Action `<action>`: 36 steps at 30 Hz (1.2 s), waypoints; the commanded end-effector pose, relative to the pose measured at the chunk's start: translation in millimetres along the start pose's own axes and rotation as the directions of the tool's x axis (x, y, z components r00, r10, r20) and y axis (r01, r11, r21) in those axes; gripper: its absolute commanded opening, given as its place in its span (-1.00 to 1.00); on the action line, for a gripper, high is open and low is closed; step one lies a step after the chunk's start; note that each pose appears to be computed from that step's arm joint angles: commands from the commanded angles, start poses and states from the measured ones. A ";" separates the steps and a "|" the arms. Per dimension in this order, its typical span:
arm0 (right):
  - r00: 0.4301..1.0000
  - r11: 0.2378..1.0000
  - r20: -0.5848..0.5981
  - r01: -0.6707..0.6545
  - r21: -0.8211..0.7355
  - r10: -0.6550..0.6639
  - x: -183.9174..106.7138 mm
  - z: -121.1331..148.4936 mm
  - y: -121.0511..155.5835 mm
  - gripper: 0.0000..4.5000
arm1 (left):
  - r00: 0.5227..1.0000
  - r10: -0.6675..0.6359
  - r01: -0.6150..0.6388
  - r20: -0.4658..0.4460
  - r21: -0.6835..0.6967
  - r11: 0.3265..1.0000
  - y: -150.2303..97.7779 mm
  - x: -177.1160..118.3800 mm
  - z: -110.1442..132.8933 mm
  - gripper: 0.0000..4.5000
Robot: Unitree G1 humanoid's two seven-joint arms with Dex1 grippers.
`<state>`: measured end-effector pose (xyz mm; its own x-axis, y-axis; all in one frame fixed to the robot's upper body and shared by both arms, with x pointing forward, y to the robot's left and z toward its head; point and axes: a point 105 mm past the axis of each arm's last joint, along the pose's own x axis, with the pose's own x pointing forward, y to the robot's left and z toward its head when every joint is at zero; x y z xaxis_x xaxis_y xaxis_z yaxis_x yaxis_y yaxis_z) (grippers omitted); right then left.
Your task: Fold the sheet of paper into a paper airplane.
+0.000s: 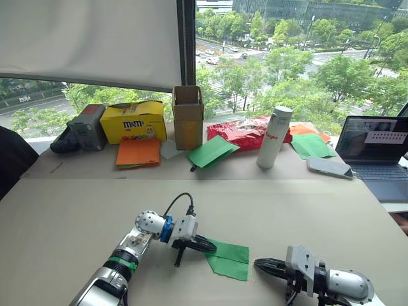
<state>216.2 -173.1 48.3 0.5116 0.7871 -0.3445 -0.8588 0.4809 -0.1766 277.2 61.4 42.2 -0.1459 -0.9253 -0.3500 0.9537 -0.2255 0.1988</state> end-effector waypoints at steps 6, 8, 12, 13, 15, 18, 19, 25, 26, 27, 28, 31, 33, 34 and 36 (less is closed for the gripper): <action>0.993 0.998 0.104 -0.053 -0.020 0.055 28.0 60.7 -4.3 -0.99 | 1.000 0.000 -0.003 -0.026 -0.124 0.992 -14.5 -3.0 -18.0 -1.00; 0.992 0.998 0.114 -0.057 0.015 0.055 37.5 63.7 -5.1 -0.99 | 0.999 0.039 -0.041 -0.013 -0.129 0.991 -10.1 -6.2 -13.3 -1.00; 0.995 0.995 0.039 -0.091 0.040 0.089 61.5 45.1 9.2 -0.99 | 0.999 0.050 -0.052 -0.017 -0.141 0.989 -12.0 -10.4 -8.6 -1.00; 0.994 0.993 0.027 -0.105 0.047 0.104 67.8 40.4 15.2 -0.99 | 0.999 0.049 -0.051 -0.017 -0.143 0.988 -13.8 -10.8 -7.8 -1.00; 0.994 0.992 0.004 -0.110 0.068 0.110 75.0 32.1 20.8 -0.99 | 0.999 0.041 -0.044 -0.025 -0.145 0.988 -18.2 -11.1 -8.0 -1.00; 0.992 0.992 -0.071 -0.102 0.079 0.108 78.7 12.9 22.8 -0.99 | 0.998 0.042 -0.050 -0.052 -0.155 0.987 -25.7 -14.1 -14.0 -1.00; 0.991 0.991 -0.086 -0.097 0.088 0.104 79.1 9.1 22.5 -0.99 | 0.997 0.045 -0.055 -0.065 -0.160 0.986 -28.7 -16.3 -17.9 -1.00; 0.984 0.988 -0.127 -0.111 0.103 0.124 79.0 1.0 21.7 -0.99 | 0.991 0.090 -0.104 -0.096 -0.160 0.982 -33.8 -37.7 -23.8 -1.00; 0.984 0.988 -0.126 -0.111 0.103 0.124 79.2 1.0 21.2 -0.99 | 0.990 0.089 -0.106 -0.111 -0.156 0.982 -35.0 -40.4 -26.1 -1.00; 0.984 0.988 -0.127 -0.112 0.102 0.125 79.4 1.1 20.6 -0.99 | 0.987 0.105 -0.123 -0.120 -0.154 0.980 -33.7 -44.0 -27.2 -1.00; 0.984 0.988 -0.126 -0.113 0.101 0.126 79.6 1.5 20.1 -0.99 | 0.985 0.122 -0.141 -0.123 -0.154 0.978 -31.8 -47.3 -27.4 -1.00; 0.988 0.988 -0.095 -0.112 0.108 0.122 78.8 8.6 16.0 -0.99 | 0.981 0.178 -0.190 -0.075 -0.203 0.961 -24.3 -58.5 -15.6 -1.00; 0.993 0.993 -0.062 -0.100 0.068 0.105 73.4 26.8 5.2 -0.99 | 0.959 0.285 -0.269 0.004 -0.322 0.908 -8.0 -74.6 3.9 -1.00; 0.997 0.994 -0.021 -0.078 0.071 0.080 71.0 40.7 -2.5 -0.99 | 0.953 0.299 -0.259 0.049 -0.382 0.887 -4.8 -81.5 14.6 -1.00; 0.998 0.995 0.033 -0.053 0.084 0.050 66.9 59.2 -11.4 -0.99 | 0.943 0.323 -0.264 0.083 -0.404 0.876 -0.4 -89.3 27.4 -1.00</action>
<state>255.3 -98.0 63.3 0.4288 0.8274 -0.3627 -0.8982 0.4336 -0.0726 279.3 137.8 74.9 0.1403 -0.9560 -0.2575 0.9797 0.1716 -0.1033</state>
